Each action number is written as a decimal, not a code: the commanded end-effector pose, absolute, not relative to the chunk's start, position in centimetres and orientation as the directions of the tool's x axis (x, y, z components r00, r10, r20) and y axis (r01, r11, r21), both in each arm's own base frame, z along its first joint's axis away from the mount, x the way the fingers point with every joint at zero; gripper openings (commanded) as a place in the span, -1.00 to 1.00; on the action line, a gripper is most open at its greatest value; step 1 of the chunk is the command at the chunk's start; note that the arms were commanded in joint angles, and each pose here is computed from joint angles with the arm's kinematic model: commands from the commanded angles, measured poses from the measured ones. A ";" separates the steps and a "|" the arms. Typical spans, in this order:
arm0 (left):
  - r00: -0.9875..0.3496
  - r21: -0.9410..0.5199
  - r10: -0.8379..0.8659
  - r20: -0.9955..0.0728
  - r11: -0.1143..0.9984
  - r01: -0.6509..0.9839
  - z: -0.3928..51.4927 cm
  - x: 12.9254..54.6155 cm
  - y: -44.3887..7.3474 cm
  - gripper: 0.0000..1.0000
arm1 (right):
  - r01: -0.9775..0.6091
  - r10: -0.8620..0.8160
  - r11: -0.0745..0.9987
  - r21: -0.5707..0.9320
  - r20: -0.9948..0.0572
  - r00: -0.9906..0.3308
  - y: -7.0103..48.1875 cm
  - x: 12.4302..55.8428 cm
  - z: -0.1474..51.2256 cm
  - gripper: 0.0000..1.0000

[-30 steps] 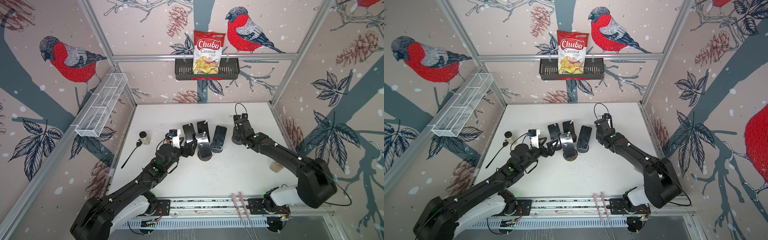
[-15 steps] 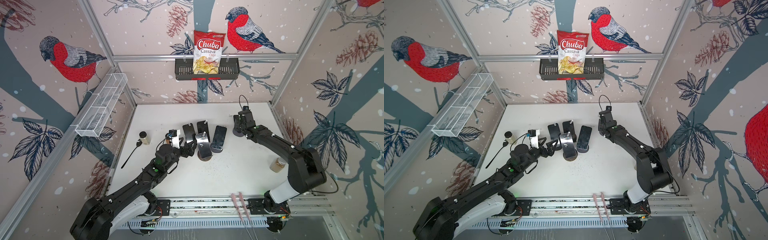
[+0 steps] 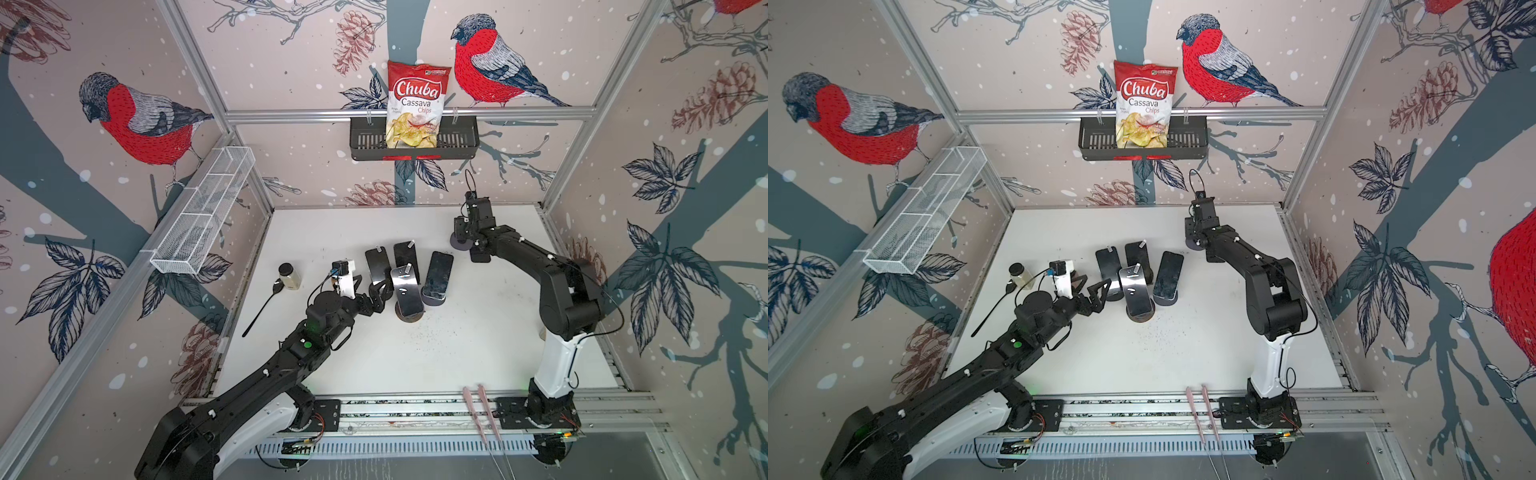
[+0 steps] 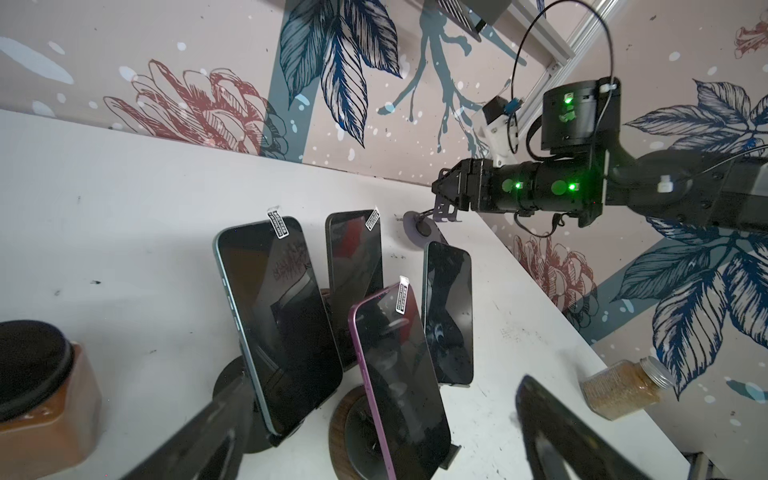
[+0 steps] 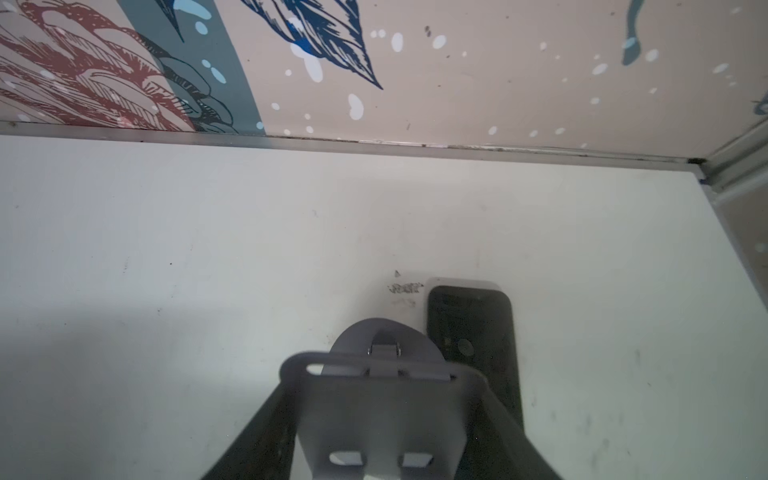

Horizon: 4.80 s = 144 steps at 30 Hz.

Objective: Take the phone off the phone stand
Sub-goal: 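Grasp the grey stand with the right gripper and lift it, then carry the grey stand beside the lying phone and set it down, then open the right gripper and draw it back toward the phones, then reach the right gripper to the teal-edged phone on its stand and grasp it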

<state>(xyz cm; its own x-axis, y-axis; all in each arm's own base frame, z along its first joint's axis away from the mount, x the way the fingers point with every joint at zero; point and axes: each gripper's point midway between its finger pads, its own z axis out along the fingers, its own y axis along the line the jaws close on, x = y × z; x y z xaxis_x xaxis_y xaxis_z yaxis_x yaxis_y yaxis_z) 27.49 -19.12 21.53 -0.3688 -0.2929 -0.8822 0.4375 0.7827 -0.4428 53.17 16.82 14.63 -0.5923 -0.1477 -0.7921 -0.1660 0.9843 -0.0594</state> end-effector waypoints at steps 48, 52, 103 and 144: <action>-0.341 -0.437 -0.309 -0.888 0.798 0.416 22.7 27.2 -18.1 0.95 | -0.172 -0.029 0.981 0.091 -0.805 -0.593 16.8 54.2 17.9 0.83; -0.339 -0.446 -0.333 -0.880 0.825 0.347 22.2 27.8 -17.1 0.95 | -0.136 0.012 0.984 0.112 -0.813 -0.582 16.3 52.3 19.4 0.83; -0.461 -0.380 -0.165 -0.872 0.822 0.424 18.5 26.0 -21.2 0.95 | -0.052 0.061 0.990 0.132 -0.726 -0.685 23.1 36.5 16.0 0.99; -0.423 -0.350 -0.149 -0.894 0.823 0.448 18.6 25.6 -20.6 0.95 | -0.034 -0.012 0.999 0.024 -0.618 -0.786 25.2 36.5 9.6 0.43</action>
<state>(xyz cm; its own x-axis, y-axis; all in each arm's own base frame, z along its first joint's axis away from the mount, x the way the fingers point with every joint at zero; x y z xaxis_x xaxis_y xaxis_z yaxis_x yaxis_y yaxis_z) 25.46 -20.61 18.11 -0.4429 -0.1392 -0.8857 0.4417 0.8258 -0.3506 36.79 25.43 9.92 -0.7738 -0.0108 -0.6333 -0.0404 0.9987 0.0324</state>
